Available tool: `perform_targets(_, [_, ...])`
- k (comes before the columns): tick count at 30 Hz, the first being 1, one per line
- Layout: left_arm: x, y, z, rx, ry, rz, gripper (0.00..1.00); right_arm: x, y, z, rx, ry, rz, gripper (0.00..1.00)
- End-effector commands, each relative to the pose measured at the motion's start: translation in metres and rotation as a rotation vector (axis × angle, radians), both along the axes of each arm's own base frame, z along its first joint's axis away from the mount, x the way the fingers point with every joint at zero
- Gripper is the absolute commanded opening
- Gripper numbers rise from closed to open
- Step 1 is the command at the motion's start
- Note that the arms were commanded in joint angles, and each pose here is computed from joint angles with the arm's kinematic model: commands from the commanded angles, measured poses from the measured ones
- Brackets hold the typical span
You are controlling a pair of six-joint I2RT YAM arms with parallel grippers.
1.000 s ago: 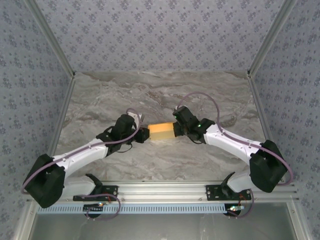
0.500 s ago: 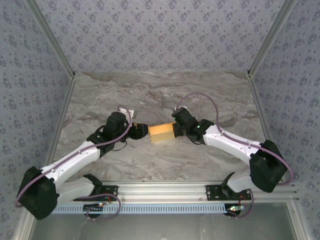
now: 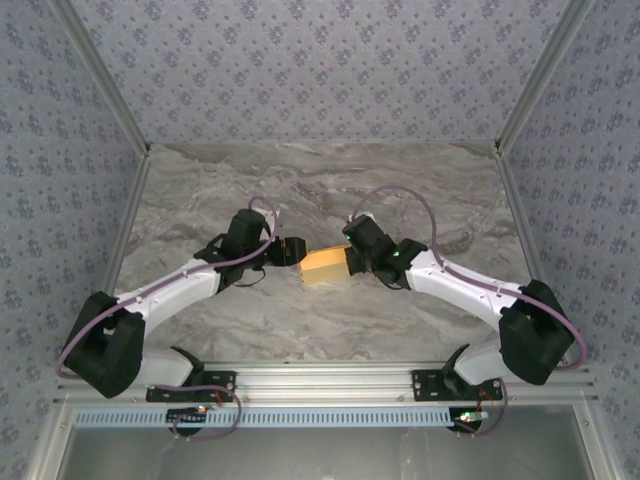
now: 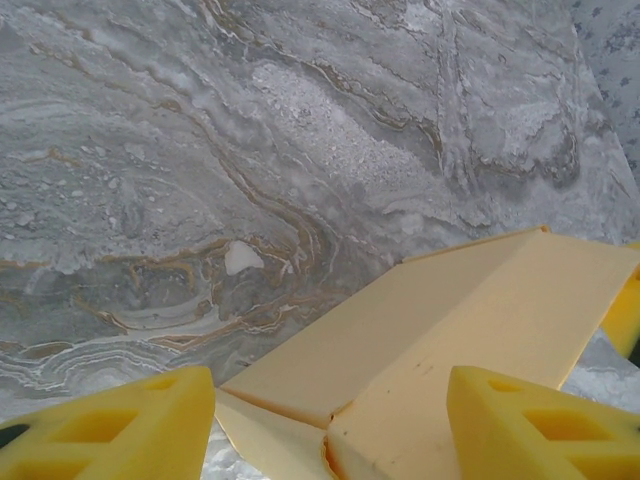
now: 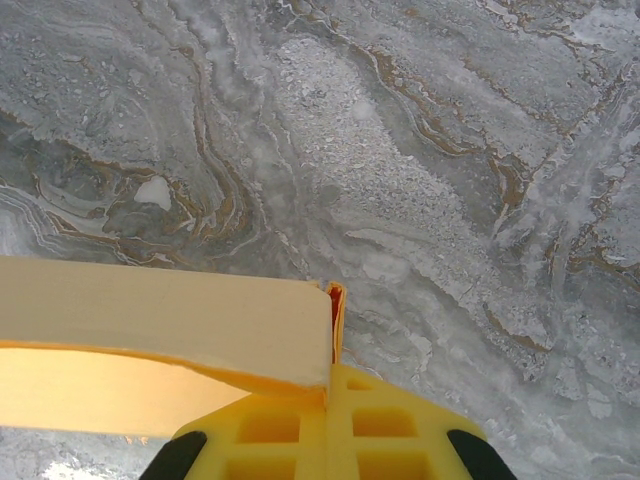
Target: Fold the paper box
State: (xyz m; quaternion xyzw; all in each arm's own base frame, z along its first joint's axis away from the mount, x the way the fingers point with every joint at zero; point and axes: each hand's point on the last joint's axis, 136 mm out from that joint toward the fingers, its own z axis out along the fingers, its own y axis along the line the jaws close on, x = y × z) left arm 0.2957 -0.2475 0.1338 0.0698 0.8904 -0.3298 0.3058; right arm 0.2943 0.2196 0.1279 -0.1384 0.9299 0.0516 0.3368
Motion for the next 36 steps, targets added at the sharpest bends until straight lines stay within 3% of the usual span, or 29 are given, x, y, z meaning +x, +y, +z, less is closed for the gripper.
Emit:
perform_targets(1, [-0.011, -0.004, -0.013, -0.017, 0.033, -0.022, 0.62, -0.006, -0.008, -0.006, -0.044, 0.012, -0.006, 0.02])
perform_targets(9, [-0.018, 0.003, -0.040, 0.034, 0.066, -0.017, 0.62, -0.005, -0.007, 0.004, -0.034, -0.002, -0.002, 0.09])
perform_targets(26, [-0.021, 0.002, -0.049, 0.083, 0.058, -0.018, 0.62, -0.010, -0.003, 0.046, 0.129, -0.006, 0.075, 0.47])
perform_targets(36, [-0.021, 0.001, -0.046, 0.091, 0.048, -0.021, 0.62, 0.020, 0.001, 0.009, 0.294, 0.184, 0.101, 0.48])
